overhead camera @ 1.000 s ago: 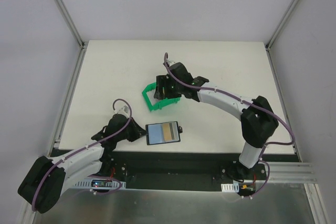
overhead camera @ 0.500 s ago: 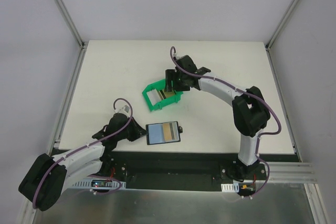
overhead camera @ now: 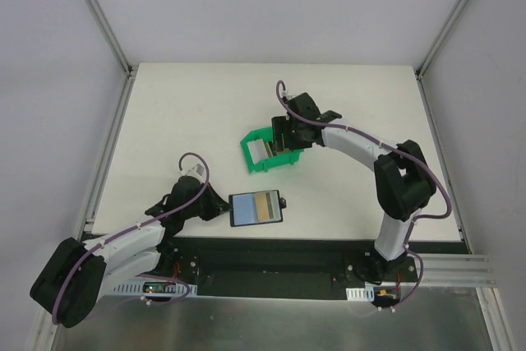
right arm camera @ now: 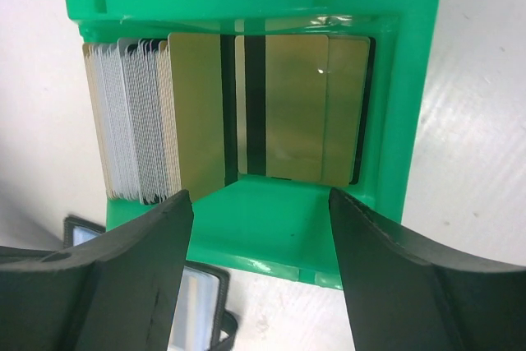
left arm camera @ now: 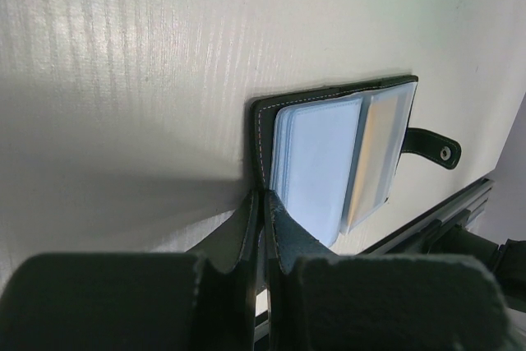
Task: Put the credit cards into the card holder
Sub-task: Move the storage box to the center of the board.
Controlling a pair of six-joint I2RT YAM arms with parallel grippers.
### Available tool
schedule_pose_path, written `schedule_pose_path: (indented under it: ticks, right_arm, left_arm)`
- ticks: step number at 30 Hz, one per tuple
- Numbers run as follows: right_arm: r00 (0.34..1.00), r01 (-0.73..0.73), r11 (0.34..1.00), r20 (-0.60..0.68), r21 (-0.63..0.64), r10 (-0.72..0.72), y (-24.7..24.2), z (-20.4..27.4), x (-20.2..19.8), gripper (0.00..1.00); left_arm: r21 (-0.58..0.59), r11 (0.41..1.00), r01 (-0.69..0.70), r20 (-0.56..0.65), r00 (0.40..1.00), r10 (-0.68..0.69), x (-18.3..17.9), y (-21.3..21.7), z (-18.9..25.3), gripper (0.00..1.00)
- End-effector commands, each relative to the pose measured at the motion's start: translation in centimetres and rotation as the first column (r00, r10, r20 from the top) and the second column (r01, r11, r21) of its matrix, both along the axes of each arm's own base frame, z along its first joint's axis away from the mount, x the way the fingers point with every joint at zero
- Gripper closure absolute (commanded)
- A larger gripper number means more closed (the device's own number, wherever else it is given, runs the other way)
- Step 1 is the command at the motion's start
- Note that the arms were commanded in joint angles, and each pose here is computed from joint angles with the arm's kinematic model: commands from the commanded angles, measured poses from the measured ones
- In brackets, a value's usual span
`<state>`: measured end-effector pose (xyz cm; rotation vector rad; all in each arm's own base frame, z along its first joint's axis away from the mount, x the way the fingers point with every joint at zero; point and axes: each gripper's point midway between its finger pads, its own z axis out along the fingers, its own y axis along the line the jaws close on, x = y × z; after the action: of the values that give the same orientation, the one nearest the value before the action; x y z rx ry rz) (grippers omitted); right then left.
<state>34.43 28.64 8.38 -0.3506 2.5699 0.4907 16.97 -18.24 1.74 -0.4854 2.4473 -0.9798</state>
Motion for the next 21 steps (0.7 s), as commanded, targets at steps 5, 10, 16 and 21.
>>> schedule_pose_path:
  ticks: [5,10,16,21]
  right_arm:
    - [0.999,-0.011,0.997,0.041,-0.082,0.014,-4.5,0.7,-1.4,0.30]
    - [0.998,-0.023,0.996,0.058,-0.090,0.028,-6.2,0.6,-1.5,0.30]
    - [0.996,-0.035,0.997,0.082,-0.074,0.041,-7.6,1.1,-0.5,0.29]
    - [0.996,-0.053,0.998,0.066,-0.029,0.054,-7.5,1.5,-0.1,0.29]
  left_arm:
    - [-0.011,1.000,0.010,0.021,1.000,-0.010,0.4,-0.2,0.6,1.00]
    - [-0.013,1.000,0.011,0.022,1.000,-0.011,0.4,-0.1,0.6,1.00]
    - [-0.019,1.000,0.020,0.027,0.999,-0.020,0.4,-0.4,0.8,1.00]
    - [-0.019,1.000,0.023,0.023,0.999,-0.022,0.4,-0.4,0.7,1.00]
